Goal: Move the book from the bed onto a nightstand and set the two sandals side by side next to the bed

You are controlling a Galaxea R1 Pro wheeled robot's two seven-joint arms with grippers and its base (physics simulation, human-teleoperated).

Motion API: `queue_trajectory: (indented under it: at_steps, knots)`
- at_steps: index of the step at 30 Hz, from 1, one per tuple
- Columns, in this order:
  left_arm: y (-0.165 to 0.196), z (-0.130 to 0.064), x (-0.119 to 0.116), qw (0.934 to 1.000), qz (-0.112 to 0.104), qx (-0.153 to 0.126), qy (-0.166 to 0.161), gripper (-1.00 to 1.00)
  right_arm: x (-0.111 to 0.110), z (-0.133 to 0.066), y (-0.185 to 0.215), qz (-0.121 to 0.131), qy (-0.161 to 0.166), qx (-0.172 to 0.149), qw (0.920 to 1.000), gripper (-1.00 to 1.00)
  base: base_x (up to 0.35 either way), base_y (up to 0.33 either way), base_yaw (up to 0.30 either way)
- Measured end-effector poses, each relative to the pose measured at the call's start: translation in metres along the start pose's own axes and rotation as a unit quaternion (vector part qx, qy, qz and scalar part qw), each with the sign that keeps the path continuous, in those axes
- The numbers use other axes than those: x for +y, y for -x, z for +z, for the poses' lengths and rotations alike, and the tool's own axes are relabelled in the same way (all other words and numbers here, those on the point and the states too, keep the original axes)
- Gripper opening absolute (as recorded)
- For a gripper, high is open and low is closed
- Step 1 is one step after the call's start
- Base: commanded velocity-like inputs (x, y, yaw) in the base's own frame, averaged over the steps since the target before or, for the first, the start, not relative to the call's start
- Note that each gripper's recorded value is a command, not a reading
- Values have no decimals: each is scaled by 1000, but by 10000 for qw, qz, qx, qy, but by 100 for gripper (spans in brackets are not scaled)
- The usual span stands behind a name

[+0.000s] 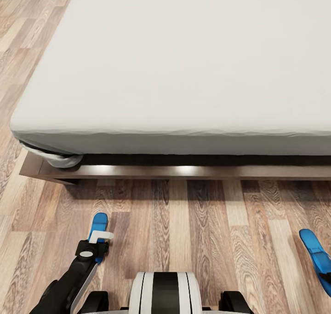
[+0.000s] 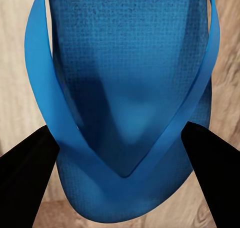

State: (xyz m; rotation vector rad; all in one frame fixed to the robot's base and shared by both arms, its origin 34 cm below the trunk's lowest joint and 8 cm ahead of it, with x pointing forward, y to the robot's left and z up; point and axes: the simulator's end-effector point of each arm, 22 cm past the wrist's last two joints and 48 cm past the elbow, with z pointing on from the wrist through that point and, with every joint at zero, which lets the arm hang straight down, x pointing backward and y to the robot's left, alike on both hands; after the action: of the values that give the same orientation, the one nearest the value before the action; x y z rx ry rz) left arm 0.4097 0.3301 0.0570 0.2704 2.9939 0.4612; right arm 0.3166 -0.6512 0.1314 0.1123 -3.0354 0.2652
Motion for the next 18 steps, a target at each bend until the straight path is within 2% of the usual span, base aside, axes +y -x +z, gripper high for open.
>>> queue_trajectory:
  at_steps: [3, 9, 18]
  knots:
    - [1, 0, 0, 10000, 3, -12, 3, -100, 0, 0, 0, -1, -3, 0, 10000, -100, 21, 0, 0]
    - [1, 0, 0, 10000, 5, -22, 6, -100, 0, 0, 0, 1, 3, -1, 10000, -100, 172, 0, 0]
    - [1, 0, 0, 10000, 9, -23, 8, -100, 0, 0, 0, 1, 3, 0, 10000, -100, 13, 0, 0]
